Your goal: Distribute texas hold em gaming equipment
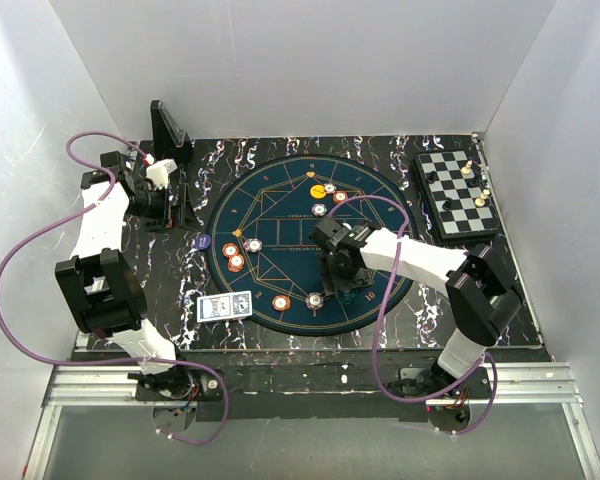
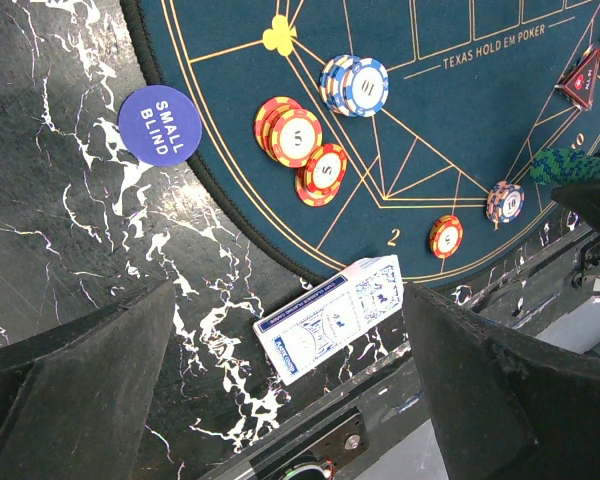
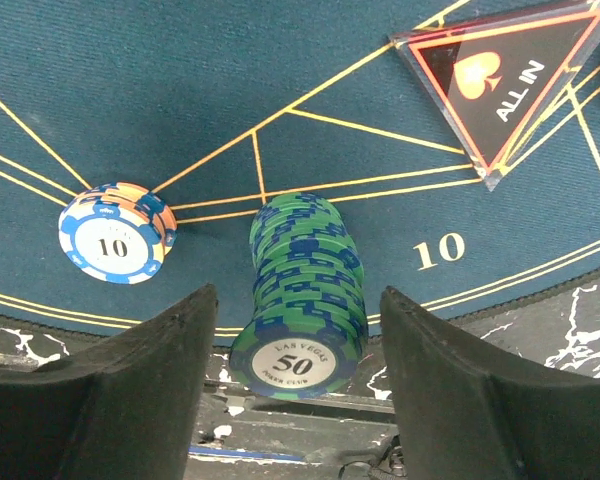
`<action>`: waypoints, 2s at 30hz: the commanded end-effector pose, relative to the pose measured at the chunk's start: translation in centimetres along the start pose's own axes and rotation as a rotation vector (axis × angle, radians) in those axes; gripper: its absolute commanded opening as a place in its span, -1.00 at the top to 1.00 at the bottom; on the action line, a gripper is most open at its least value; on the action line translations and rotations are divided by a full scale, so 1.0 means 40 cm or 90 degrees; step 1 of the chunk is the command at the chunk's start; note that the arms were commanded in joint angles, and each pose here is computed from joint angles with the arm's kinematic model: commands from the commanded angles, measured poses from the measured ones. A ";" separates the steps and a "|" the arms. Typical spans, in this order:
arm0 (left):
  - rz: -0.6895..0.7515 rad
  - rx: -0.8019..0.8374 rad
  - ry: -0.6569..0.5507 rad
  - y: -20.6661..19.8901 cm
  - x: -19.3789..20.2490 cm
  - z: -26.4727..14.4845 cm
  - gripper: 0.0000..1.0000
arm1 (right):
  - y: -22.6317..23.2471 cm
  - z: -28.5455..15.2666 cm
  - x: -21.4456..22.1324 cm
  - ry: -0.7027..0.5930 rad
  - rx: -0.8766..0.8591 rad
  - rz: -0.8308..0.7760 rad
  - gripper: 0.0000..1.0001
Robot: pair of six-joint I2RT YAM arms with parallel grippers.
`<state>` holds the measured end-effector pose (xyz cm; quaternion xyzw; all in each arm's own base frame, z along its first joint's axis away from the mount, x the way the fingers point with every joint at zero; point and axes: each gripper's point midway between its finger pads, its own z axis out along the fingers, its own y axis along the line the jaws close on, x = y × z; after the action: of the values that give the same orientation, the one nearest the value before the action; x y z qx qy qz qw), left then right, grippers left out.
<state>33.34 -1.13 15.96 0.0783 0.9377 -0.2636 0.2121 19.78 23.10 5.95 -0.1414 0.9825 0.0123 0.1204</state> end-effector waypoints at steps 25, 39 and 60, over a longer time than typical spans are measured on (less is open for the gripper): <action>0.022 -0.003 -0.030 -0.009 -0.009 -0.016 -0.96 | -0.013 -0.067 -0.040 -0.043 0.013 -0.001 0.09; 0.026 -0.004 -0.031 -0.009 -0.004 -0.016 -0.96 | -0.009 -0.036 -0.030 -0.026 0.013 -0.007 0.07; 0.033 -0.015 -0.030 -0.005 -0.001 -0.020 -0.96 | -0.006 -0.021 -0.023 -0.020 0.009 -0.004 -0.14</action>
<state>33.15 -1.03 14.96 0.0802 0.9393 -0.2605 0.2082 20.37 23.12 5.74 -0.1489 0.9812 -0.0012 0.1225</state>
